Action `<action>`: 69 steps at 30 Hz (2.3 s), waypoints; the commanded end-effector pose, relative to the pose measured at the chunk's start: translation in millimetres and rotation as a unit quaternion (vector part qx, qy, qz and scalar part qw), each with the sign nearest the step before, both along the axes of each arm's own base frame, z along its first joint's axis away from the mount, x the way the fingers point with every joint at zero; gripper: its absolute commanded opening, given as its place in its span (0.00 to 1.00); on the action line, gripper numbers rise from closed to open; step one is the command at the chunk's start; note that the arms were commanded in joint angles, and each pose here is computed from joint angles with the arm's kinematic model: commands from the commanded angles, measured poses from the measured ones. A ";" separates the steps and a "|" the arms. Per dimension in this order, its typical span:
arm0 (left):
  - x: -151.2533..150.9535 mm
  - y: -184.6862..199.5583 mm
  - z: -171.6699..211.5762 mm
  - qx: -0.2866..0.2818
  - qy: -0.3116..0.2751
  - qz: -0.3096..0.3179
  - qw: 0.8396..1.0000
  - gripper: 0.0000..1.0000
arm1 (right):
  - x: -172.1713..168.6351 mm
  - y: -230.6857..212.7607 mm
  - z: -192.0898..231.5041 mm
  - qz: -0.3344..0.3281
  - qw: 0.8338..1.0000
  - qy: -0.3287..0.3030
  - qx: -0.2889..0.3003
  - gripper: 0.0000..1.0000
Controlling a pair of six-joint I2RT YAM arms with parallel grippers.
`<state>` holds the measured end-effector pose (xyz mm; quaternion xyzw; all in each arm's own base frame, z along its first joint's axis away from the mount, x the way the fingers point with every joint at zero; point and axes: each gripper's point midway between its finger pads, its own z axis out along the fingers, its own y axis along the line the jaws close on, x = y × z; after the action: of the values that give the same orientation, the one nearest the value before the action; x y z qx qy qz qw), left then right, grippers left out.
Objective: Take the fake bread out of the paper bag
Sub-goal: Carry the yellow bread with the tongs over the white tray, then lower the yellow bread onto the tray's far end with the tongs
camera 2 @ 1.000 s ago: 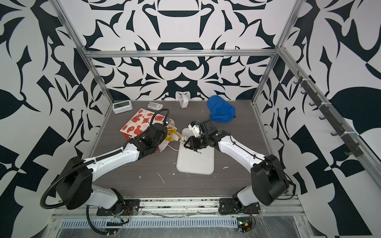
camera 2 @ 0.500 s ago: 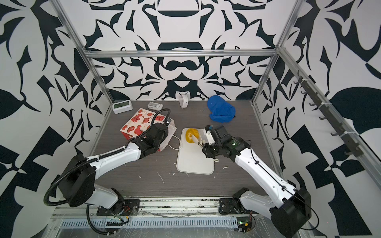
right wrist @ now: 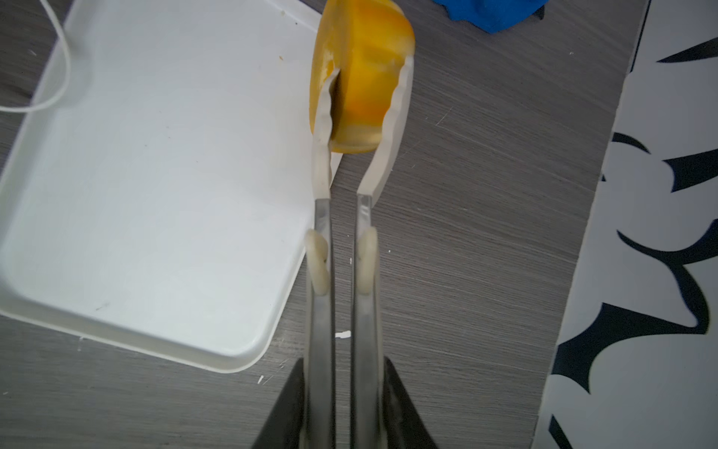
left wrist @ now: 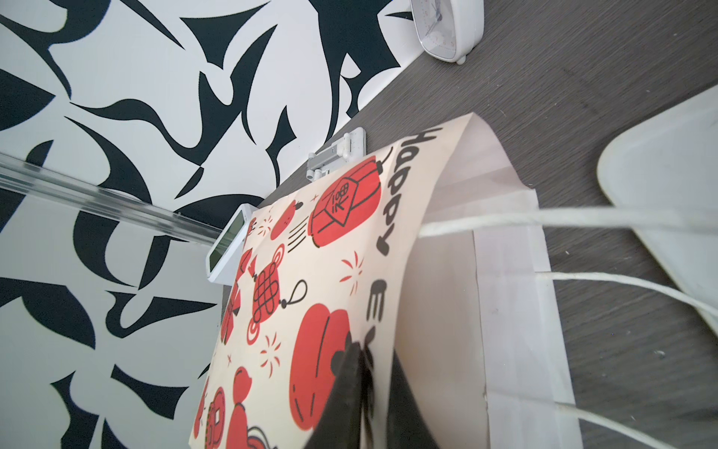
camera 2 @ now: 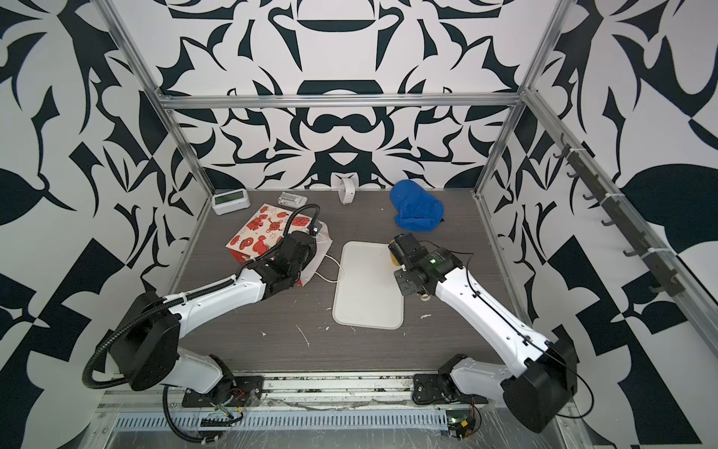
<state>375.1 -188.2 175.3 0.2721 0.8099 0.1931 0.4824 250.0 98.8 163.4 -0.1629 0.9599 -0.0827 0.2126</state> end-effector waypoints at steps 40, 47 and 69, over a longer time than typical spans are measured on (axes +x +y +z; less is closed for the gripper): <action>-0.3 7.5 -3.1 -0.031 -0.010 0.010 0.999 0.12 | -23.8 88.7 -49.1 0.081 0.994 0.030 -0.067 0.13; -0.3 7.0 -4.7 -0.032 -0.009 0.010 0.999 0.12 | -33.5 101.3 -57.8 0.093 0.994 0.048 -0.043 0.16; 1.4 3.7 -1.4 -0.034 -0.009 0.004 0.999 0.12 | -38.0 111.5 -39.7 0.092 0.995 0.035 0.007 0.22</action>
<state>375.6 -185.2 167.5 0.2607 0.8130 0.1807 0.4883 207.9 217.5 108.5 -0.2626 0.9501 -0.0416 0.1632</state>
